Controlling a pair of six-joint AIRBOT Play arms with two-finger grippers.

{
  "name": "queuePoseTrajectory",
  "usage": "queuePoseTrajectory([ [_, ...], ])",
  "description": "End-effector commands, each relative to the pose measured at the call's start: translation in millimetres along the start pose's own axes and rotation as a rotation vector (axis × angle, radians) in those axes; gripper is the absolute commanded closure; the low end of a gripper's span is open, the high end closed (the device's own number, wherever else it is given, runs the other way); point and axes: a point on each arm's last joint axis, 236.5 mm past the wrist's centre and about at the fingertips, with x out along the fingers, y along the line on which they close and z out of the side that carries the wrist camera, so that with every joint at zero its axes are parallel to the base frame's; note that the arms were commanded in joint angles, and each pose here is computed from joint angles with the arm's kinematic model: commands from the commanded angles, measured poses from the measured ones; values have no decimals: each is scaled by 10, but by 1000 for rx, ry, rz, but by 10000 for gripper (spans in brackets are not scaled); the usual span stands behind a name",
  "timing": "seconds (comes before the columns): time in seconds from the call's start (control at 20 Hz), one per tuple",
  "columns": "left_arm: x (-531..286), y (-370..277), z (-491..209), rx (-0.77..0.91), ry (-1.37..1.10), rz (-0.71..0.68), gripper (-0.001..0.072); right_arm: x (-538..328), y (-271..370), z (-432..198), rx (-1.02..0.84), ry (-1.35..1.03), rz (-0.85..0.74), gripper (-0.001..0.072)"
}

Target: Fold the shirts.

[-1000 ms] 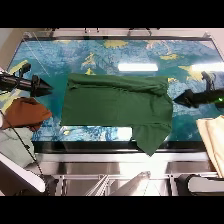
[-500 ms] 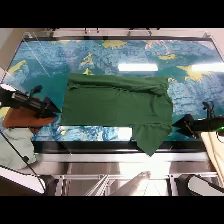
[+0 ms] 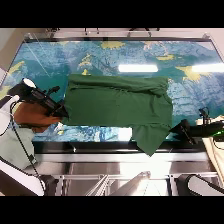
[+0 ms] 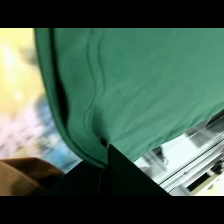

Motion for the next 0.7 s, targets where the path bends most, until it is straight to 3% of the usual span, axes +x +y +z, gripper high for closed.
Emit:
queuePoseTrajectory([
  [0.0, -81, 10, 124, 35, -22, 70, 682, 150, -44, -193, 14, 47, 0, 272],
  [0.35, -109, -7, 141, 38, -29, 67, 682, 587, 360, -225, -57, 26, 88, 284],
  [0.4, -109, -11, 124, 39, -22, 66, 682, 635, 478, -248, -79, 36, 127, 343],
  [0.45, -109, -17, 101, 39, -12, 63, 682, 637, 594, -309, -124, 58, 172, 643],
  [0.5, -113, -18, 63, 36, 3, 58, 682, 608, 663, -376, -147, 83, 205, 688],
  [0.65, -196, 27, -121, 10, 60, 25, 682, 356, 715, -417, -165, 87, 253, 688],
])
